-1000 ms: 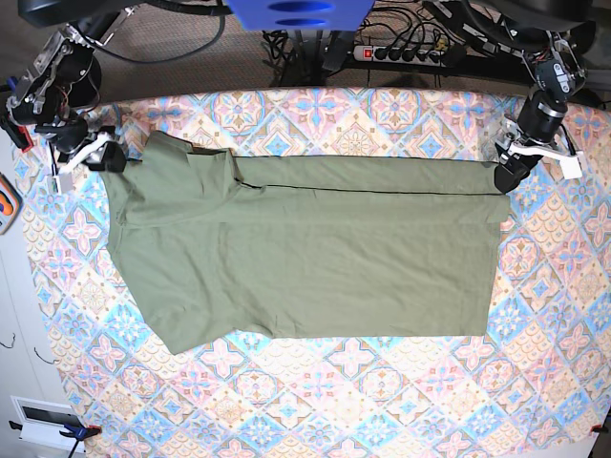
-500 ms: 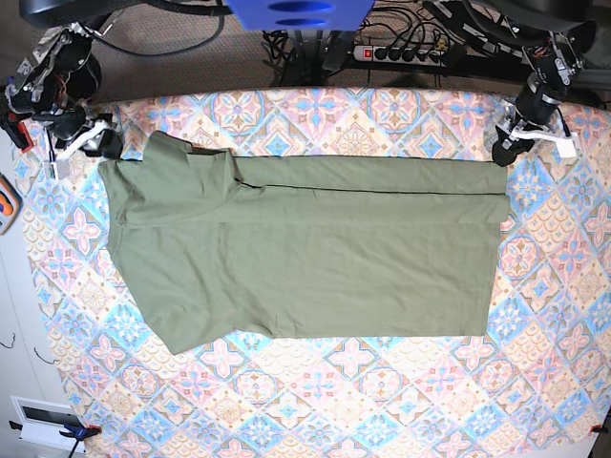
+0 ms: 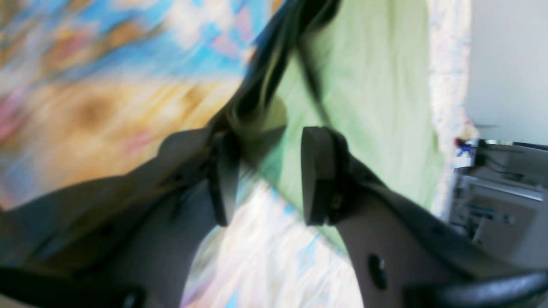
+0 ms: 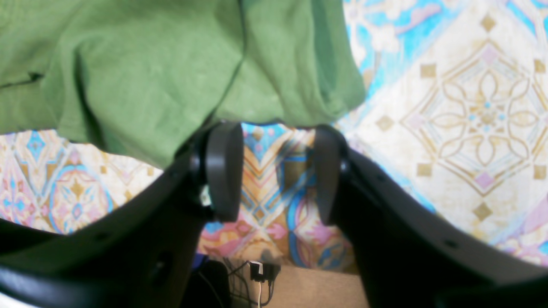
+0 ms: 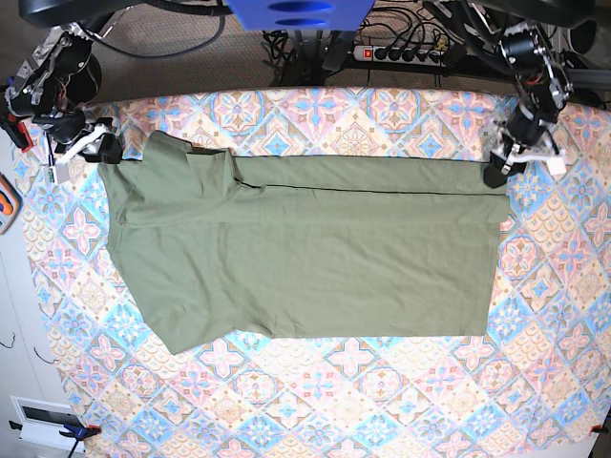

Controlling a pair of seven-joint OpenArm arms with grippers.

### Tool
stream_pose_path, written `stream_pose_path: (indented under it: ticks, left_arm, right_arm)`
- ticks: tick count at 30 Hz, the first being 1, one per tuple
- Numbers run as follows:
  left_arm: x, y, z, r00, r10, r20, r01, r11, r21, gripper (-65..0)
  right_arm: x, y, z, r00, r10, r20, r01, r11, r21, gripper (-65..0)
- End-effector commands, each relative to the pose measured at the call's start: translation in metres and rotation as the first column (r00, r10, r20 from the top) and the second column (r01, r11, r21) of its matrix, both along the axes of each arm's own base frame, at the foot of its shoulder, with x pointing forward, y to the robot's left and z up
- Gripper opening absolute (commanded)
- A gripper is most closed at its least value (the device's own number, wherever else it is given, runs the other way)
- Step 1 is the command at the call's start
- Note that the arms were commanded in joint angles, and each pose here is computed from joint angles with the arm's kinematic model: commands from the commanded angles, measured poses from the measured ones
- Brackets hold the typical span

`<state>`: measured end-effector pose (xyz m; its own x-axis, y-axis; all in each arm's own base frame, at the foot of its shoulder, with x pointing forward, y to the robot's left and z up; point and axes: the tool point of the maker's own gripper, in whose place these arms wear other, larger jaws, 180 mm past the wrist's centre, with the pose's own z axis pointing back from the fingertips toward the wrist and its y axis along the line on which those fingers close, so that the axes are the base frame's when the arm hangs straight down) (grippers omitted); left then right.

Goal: Layout the t-shirt on the table in an organized manner, then fold the t-shirt properly
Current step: 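Hold the folded edge with both grippers and press it flat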

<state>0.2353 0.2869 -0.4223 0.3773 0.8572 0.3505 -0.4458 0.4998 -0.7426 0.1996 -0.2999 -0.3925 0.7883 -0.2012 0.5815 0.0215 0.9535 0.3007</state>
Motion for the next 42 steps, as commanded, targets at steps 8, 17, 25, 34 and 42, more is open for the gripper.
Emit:
stream_pose_path:
  ticks: [8,17,25,34,42]
  left_arm:
    - [0.006,-0.029,-0.013,0.998,-0.059,-0.025,0.057,0.997,-0.054,-55.4]
    - [0.002,-0.026,-0.015,0.998,-0.054,-0.036,0.052,0.997,-0.051,-65.0]
    - [-0.003,-0.020,-0.016,0.997,-0.057,-0.051,0.056,0.998,-0.035,-65.0]
    - [-0.003,-0.020,-0.016,0.997,-0.056,-0.050,0.054,0.998,-0.035,-65.0]
    - [-0.016,-0.010,-0.007,0.995,-0.080,-0.061,0.082,0.996,0.020,-65.0]
  right_arm:
    - [0.003,-0.008,0.001,1.000,-0.020,0.016,0.020,1.000,0.011,-38.2]
    - [0.007,-0.010,-0.019,0.997,-0.079,0.004,0.078,0.993,0.084,-35.1]
    - [0.018,-0.008,-0.029,0.994,-0.108,-0.003,0.107,0.984,0.143,-32.1]
    - [0.009,-0.005,-0.044,0.991,-0.125,-0.047,0.132,0.975,0.180,-40.9]
    - [0.013,-0.008,-0.040,0.990,-0.137,-0.020,0.138,0.975,0.177,-60.3]
